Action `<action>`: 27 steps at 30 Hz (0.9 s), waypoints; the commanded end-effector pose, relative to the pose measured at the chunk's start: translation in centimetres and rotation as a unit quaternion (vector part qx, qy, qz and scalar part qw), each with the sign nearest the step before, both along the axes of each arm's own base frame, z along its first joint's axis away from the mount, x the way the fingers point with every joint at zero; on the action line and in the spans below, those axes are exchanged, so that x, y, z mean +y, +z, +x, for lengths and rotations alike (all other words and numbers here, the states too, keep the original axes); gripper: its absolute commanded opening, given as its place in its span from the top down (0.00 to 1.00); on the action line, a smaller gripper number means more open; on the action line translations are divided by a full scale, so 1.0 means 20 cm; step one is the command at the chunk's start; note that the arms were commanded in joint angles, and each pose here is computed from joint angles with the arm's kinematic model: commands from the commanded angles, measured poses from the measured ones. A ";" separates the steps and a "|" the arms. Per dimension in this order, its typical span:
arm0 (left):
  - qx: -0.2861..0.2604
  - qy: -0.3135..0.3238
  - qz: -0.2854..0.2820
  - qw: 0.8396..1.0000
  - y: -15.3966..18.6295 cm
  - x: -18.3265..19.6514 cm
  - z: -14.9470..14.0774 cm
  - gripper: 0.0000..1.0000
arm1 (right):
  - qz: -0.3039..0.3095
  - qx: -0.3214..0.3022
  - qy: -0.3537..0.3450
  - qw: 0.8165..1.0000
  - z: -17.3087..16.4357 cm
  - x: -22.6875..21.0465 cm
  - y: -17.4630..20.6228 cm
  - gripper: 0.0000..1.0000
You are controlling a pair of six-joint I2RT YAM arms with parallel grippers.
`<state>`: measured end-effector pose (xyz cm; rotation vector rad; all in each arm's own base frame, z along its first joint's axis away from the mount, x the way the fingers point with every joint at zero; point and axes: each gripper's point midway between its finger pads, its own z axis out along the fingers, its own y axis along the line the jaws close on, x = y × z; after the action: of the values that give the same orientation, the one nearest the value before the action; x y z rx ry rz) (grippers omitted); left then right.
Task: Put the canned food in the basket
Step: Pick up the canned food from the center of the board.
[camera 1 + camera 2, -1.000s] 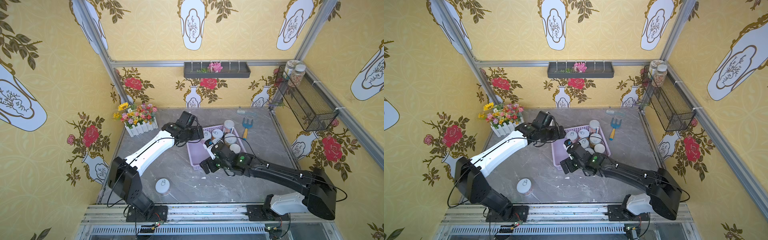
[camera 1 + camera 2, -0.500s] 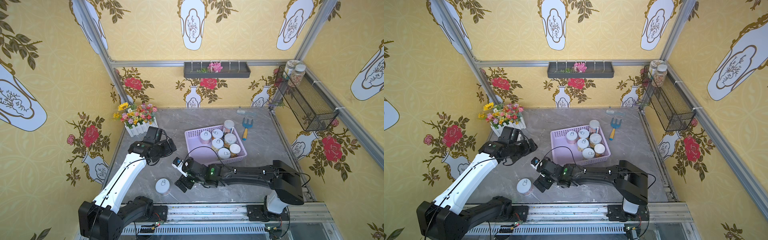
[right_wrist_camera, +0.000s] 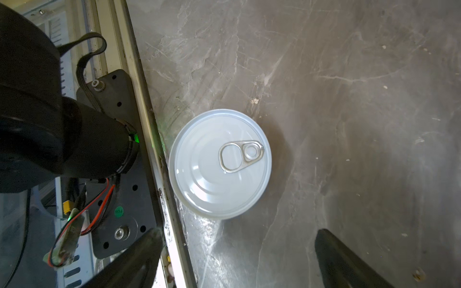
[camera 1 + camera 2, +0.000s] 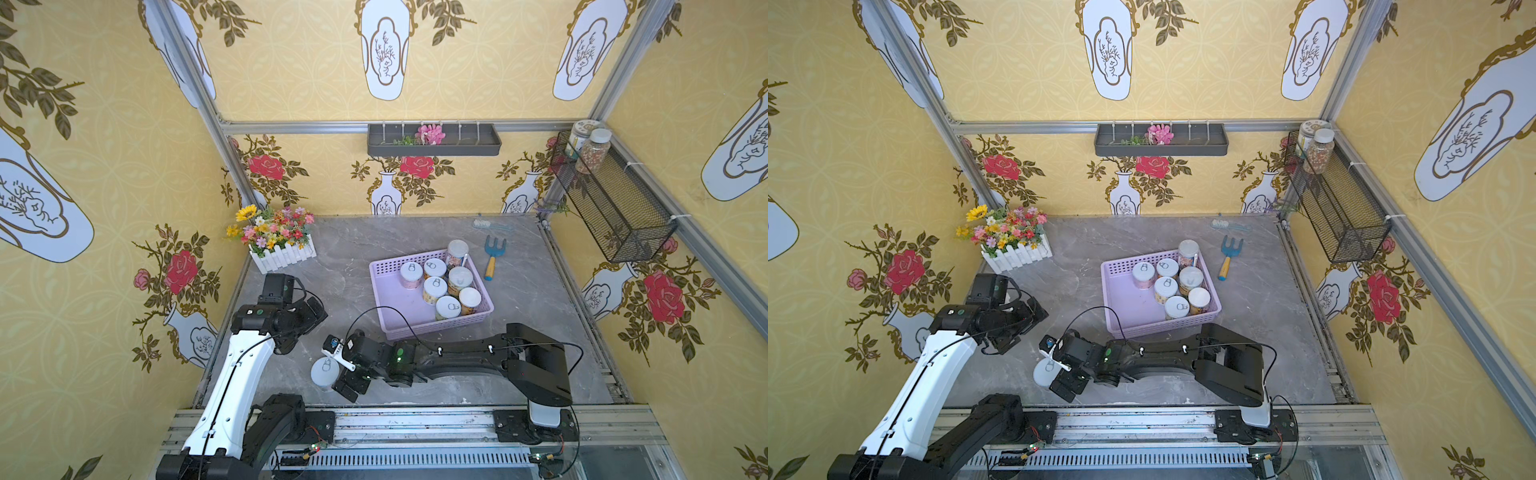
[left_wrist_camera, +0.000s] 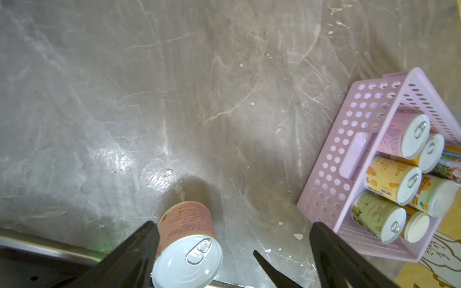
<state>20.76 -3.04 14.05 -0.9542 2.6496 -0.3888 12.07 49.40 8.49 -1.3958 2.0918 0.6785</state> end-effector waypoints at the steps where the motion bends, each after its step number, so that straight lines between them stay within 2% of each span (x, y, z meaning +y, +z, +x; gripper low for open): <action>1: 0.014 0.019 -0.012 1.000 -0.03 0.02 -0.04 0.01 | 0.018 -0.009 0.015 1.000 -0.01 0.08 0.02 0.01; 11: 0.028 0.069 -0.029 0.997 -0.08 0.10 -0.09 0.00 | -0.011 -0.022 0.008 1.000 0.03 0.15 -0.06 0.01; 16: 0.030 0.087 -0.057 0.994 -0.11 0.11 -0.10 0.00 | -0.017 -0.029 0.002 0.999 0.06 0.18 -0.08 0.00; 27: 0.027 0.129 -0.069 0.989 -0.13 0.17 -0.10 0.00 | -0.012 -0.015 0.016 1.000 0.04 0.27 -0.11 0.06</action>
<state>18.56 0.48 11.48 -1.3369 2.5417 -0.4577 13.17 54.40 6.32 -1.4316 2.0708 0.6307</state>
